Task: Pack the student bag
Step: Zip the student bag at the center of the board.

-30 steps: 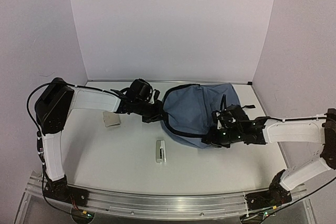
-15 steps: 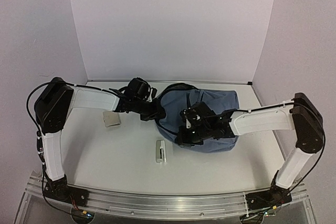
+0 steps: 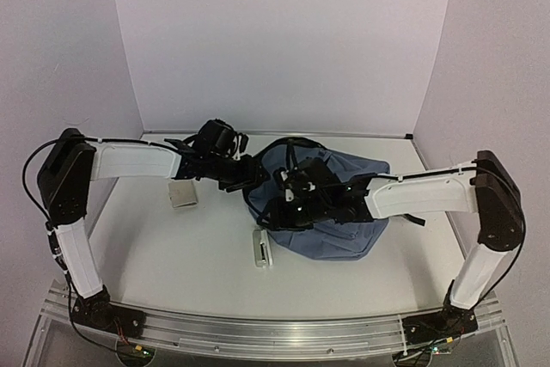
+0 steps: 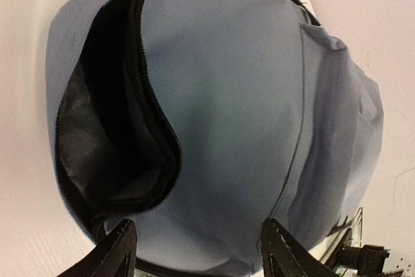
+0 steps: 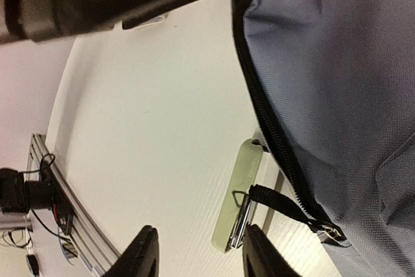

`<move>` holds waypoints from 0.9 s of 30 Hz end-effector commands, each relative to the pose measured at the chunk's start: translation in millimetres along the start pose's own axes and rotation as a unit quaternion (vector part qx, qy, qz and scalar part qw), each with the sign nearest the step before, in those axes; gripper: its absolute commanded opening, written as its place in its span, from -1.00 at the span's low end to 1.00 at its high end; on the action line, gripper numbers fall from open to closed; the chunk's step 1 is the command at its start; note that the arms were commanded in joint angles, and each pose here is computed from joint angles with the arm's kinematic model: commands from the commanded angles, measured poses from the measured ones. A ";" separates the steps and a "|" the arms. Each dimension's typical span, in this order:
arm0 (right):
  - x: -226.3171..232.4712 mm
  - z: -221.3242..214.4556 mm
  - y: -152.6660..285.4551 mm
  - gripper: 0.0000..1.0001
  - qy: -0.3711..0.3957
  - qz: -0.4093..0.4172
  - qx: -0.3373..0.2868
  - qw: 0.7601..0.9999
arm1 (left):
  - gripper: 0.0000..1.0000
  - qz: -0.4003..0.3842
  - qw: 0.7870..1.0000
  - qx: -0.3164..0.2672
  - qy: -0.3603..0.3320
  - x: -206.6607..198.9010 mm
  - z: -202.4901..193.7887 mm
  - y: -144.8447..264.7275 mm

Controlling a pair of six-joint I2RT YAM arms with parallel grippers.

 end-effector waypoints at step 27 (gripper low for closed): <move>-39.5 25.9 130.8 0.42 -0.056 -0.036 -0.165 0.984 | 0.04 -0.023 0.991 0.053 -0.122 -45.1 -100.2 -2.9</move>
Point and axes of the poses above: each gripper's point midway between its finger pads, its own y axis back along the fingers, its own x axis along the line the jaws close on, z = x × y, the point moved 6 cm from there along y, back along the fingers, and after that the axes turned 8 degrees about -y, right-handed, at the moved point
